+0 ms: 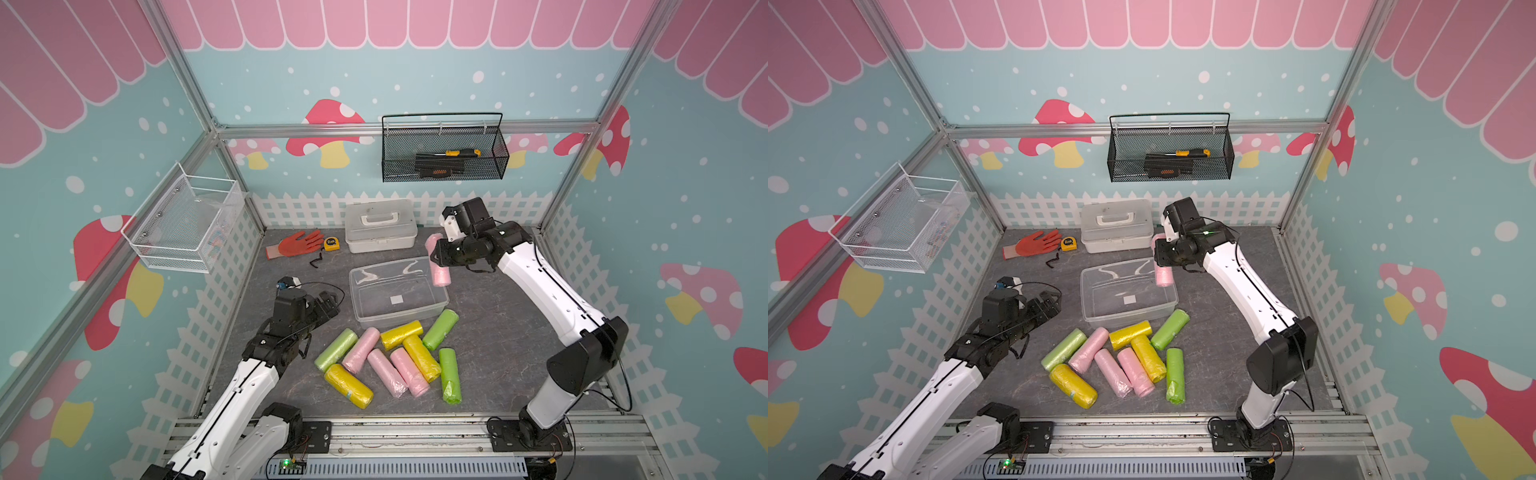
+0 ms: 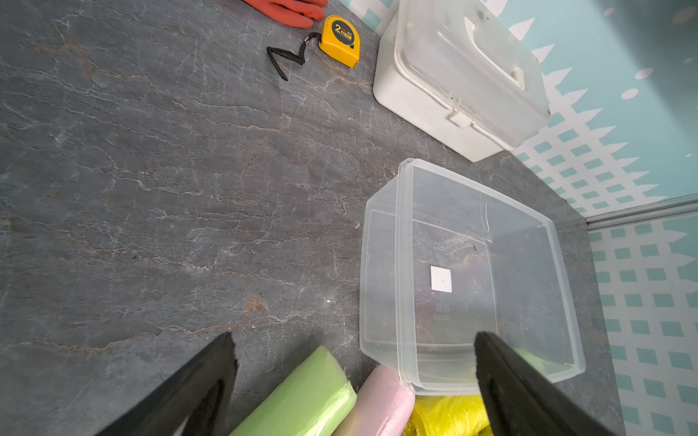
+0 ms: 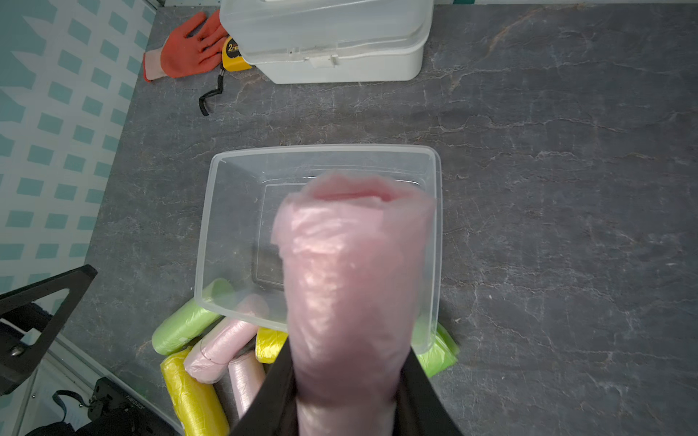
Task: Put the roll of trash bags into the storage box
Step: Pick up the roll of trash bags from the center of the board, then place the roll of trash bags in the storage box.
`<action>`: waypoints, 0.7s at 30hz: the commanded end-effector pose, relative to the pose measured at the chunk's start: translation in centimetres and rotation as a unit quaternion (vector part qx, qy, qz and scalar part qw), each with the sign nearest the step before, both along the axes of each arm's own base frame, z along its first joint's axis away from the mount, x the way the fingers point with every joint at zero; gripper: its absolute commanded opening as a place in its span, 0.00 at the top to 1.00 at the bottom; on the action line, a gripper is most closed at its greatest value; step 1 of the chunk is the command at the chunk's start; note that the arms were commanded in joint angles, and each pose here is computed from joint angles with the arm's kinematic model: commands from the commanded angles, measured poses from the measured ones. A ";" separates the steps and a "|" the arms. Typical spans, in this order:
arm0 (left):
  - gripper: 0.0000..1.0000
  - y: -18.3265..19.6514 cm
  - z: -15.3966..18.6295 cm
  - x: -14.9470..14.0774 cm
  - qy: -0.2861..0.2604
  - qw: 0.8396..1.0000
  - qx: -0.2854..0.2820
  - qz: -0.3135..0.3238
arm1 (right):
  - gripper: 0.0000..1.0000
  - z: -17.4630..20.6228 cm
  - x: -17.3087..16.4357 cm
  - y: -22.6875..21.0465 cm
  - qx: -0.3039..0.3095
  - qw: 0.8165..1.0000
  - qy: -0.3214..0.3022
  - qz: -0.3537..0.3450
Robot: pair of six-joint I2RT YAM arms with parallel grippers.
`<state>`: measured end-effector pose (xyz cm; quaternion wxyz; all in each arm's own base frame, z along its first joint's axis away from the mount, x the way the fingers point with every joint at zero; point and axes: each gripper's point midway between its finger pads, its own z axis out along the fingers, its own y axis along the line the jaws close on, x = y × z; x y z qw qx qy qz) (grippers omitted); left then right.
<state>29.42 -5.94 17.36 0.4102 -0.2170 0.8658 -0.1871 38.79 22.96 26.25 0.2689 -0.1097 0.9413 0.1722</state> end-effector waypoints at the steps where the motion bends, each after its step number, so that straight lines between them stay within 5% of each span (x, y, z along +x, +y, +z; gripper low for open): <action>1: 0.01 -0.3 1.2 0.2 -0.010 1.000 -0.003 -0.007 | 0.98 -1.5 0.0 0.3 -0.048 0.998 0.019 0.021; 21: 0.01 -0.4 1.3 0.2 -0.009 1.000 -0.005 -0.008 | 1.00 -11.6 4.0 1.5 -0.152 0.985 0.084 0.013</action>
